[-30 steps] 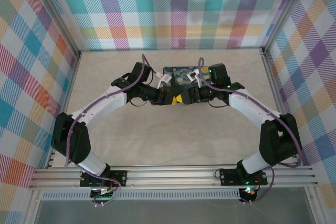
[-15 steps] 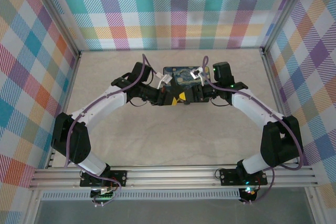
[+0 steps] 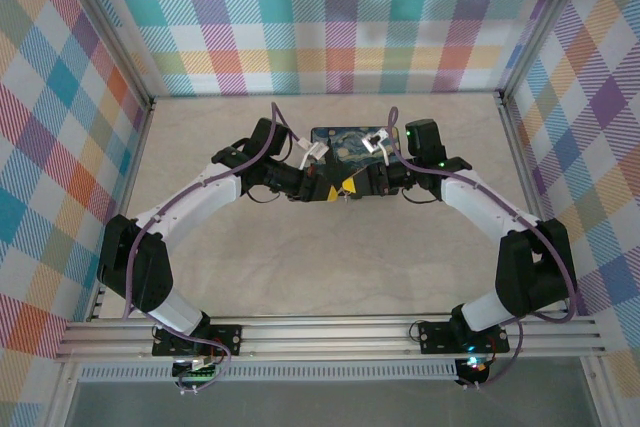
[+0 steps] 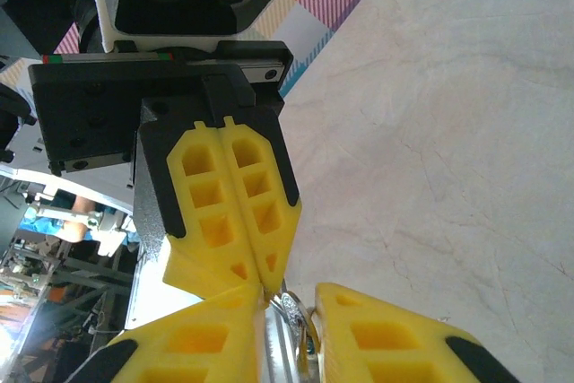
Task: Unlock the padlock with the key
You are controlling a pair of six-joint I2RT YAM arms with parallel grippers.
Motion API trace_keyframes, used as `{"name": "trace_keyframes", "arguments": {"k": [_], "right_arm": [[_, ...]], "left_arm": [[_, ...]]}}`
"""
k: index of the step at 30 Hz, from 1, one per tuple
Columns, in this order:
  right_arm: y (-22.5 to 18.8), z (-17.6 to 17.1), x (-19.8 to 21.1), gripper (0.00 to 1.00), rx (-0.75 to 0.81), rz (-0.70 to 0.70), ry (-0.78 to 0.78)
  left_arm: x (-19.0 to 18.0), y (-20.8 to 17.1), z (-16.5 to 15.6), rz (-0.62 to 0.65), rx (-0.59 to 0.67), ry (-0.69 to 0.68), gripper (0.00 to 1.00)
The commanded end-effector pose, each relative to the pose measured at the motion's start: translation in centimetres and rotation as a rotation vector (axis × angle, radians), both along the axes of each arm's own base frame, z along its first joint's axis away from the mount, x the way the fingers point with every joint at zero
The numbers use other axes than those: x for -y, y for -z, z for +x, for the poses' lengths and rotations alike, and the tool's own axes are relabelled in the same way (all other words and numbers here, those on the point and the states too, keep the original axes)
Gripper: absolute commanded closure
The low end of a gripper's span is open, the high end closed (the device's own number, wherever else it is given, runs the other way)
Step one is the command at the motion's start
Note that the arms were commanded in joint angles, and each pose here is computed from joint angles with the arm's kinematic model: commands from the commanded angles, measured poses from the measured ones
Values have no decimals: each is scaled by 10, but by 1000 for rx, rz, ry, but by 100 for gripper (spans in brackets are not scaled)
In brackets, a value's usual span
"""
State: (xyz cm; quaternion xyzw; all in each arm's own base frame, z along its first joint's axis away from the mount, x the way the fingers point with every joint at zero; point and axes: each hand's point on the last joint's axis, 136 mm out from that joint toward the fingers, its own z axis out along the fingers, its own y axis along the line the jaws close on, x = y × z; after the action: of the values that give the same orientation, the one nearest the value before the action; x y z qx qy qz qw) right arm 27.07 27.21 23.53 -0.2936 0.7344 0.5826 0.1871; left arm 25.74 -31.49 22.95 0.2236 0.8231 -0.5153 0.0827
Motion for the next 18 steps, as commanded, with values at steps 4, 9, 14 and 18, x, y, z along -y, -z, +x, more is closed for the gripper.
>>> {"name": "trace_keyframes", "arguments": {"k": [4,9,14,18], "right_arm": [[-3,-12,-1,84,-10,50,-67],[0,-15,-1,92,-13,53,-60],[13,-4,0,95,-56,29,35],[22,15,2,96,-133,40,183]], "left_arm": [[6,-13,-1,-27,36,26,100],[4,-11,3,-16,39,12,100],[1,-10,19,-30,41,-55,64],[2,-15,27,-63,61,-101,54]]}}
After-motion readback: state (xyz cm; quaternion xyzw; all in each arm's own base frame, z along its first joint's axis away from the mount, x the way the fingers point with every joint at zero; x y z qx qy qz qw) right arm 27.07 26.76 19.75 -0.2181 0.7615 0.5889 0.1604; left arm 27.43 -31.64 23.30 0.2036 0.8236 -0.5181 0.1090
